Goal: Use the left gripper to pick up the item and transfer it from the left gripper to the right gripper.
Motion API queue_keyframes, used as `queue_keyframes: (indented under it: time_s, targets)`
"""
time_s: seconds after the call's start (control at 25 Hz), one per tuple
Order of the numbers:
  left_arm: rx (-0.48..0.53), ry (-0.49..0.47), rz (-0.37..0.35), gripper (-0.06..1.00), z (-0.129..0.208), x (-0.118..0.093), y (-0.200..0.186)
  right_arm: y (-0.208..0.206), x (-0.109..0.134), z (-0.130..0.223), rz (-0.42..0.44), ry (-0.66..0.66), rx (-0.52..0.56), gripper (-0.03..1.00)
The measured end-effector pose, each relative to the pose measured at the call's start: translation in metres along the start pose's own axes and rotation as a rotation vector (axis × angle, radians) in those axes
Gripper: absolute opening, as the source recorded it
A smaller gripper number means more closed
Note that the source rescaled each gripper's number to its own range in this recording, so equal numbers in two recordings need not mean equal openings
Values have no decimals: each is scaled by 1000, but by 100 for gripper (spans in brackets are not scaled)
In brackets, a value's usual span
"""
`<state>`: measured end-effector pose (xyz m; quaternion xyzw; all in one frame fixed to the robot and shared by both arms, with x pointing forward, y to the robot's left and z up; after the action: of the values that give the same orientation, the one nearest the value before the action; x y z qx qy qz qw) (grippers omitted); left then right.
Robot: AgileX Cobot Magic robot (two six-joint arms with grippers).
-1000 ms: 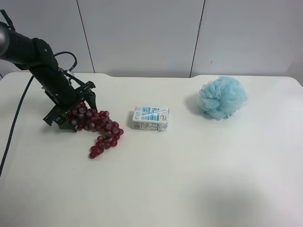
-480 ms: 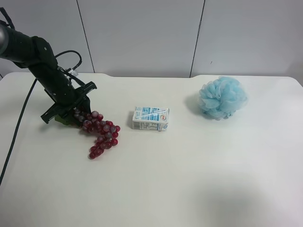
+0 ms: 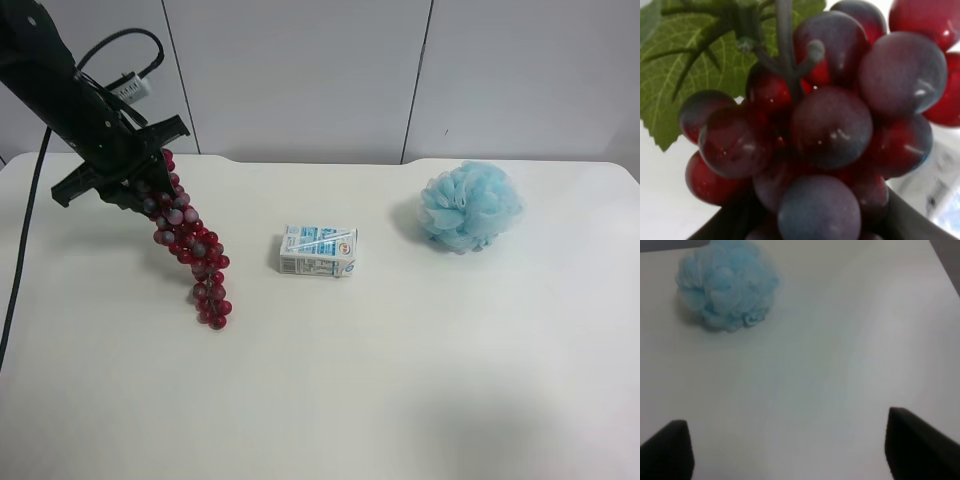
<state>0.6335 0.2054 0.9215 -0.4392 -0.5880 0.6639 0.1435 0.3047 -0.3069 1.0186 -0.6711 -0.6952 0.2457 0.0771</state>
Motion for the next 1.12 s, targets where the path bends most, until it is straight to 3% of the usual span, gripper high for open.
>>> queue_keyframes:
  time_s: [0.2, 0.4, 0.56, 0.88, 1.12]
  targets:
    - [-7, 169, 35, 4, 14, -8, -46, 0, 0, 0, 0, 0, 0, 67]
    - [-62, 398, 126, 2, 42, -30, -95, 0, 0, 0, 0, 0, 0, 67]
    - [-102, 513, 205, 2, 68, -46, -129, 0, 0, 0, 0, 0, 0, 67]
    - [-70, 754, 282, 2, 125, -65, -149, 0, 0, 0, 0, 0, 0, 67]
    - [-43, 852, 336, 1, 160, -79, -149, 0, 0, 0, 0, 0, 0, 67]
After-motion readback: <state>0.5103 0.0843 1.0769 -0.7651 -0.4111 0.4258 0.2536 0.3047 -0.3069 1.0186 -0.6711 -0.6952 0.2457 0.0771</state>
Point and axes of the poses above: a point on each arm's last joint axis where the gripper is mounted, y pointing out along that axis toward the gripper, x along the wrist's bending axis when the last joint is at zero, z = x × y, the point moved 8 cm from there along y, pointing out along that axis toward the gripper, and after that the axes turned 15 degrees about -y, right-handed, at the moved point
